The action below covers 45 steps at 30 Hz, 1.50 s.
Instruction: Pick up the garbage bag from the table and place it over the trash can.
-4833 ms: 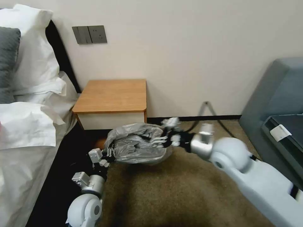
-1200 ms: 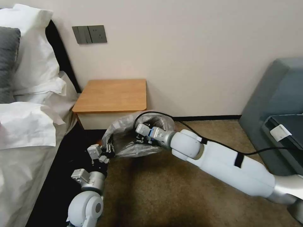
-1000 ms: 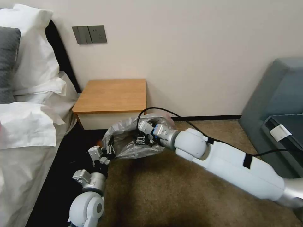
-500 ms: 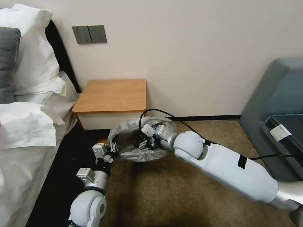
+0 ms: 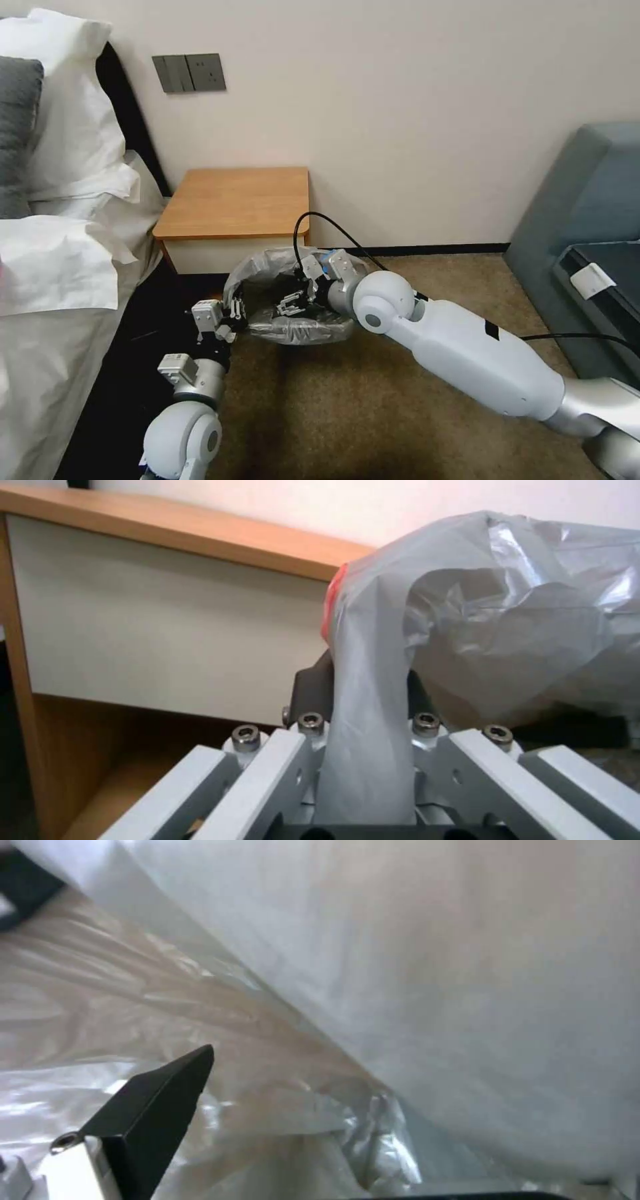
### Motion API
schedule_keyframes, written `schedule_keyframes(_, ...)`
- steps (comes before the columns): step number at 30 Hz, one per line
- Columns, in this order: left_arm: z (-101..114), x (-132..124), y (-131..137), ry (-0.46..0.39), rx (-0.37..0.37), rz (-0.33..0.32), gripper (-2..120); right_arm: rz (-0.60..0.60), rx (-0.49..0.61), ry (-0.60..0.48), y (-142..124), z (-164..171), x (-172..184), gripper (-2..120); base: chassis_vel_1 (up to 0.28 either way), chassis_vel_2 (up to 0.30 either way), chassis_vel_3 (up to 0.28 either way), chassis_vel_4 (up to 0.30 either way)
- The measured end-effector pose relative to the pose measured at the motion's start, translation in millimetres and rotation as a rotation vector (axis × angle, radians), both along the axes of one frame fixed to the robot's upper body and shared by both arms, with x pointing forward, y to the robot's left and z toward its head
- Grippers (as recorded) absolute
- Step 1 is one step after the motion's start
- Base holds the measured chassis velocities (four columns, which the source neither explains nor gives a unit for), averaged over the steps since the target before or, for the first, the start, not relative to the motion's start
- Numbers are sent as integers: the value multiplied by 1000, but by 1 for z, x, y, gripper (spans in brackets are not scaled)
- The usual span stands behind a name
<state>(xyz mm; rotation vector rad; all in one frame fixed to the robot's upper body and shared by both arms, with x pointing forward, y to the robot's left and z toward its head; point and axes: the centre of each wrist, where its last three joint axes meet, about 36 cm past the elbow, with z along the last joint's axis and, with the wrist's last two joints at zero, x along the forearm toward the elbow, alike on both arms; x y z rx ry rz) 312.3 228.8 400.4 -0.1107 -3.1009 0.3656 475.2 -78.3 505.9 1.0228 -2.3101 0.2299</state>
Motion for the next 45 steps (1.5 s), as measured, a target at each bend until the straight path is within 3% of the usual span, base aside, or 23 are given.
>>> schedule_keyframes(4, -2, 3, 1, 3, -1, 5, 7, -52, 58, 78, -1, 10, -5, 100, 0, 0, 0, 0)
schedule_keyframes(7, -4, 6, 2, 16, -20, 16, 7, -112, 138, 205, -2, 23, -12, 100, 0, 0, 0, 0)
schedule_keyframes(14, -8, 6, 2, 58, -42, 25, 7, -165, 184, 273, -11, 38, -23, 100, 0, 0, 0, 0)
schedule_keyframes(19, -12, 2, 1, 166, -94, 37, 7, -210, 232, 307, -27, 69, -48, 100, 0, 0, 0, 0)
schedule_keyframes(21, -12, -6, -1, 265, -103, 45, 7, -211, 291, 246, -52, 98, -81, 100, 0, 0, 0, 0)
schedule_keyframes(24, -12, -12, -5, 318, -118, 48, 7, -212, 311, 161, -64, 109, -99, 100, 0, 0, 0, 0)
schedule_keyframes(26, -12, -21, -16, 394, -135, 52, 7, -217, 311, -30, -77, 109, -124, 100, 0, 0, 0, 0)
schedule_keyframes(27, -12, -21, -16, 394, -135, 52, 7, -217, 311, -30, -77, 109, -124, 100, 0, 0, 0, 0)
schedule_keyframes(29, -13, -28, -21, 439, -144, 50, 7, -229, 288, -179, -85, 99, -136, 100, 0, 0, 0, 0)
schedule_keyframes(32, -16, -33, -27, 464, -153, 41, 7, -236, 267, -242, -95, 85, -149, 100, 0, 0, 0, 0)
schedule_keyframes(41, -22, -29, -41, 520, -124, 20, 7, -281, 264, -247, -99, 71, -162, 100, 0, 0, 0, 0)
schedule_keyframes(45, -23, -28, -43, 547, -110, 9, 21, -290, 265, -252, -99, 70, -161, 100, 0, 0, 0, 0)
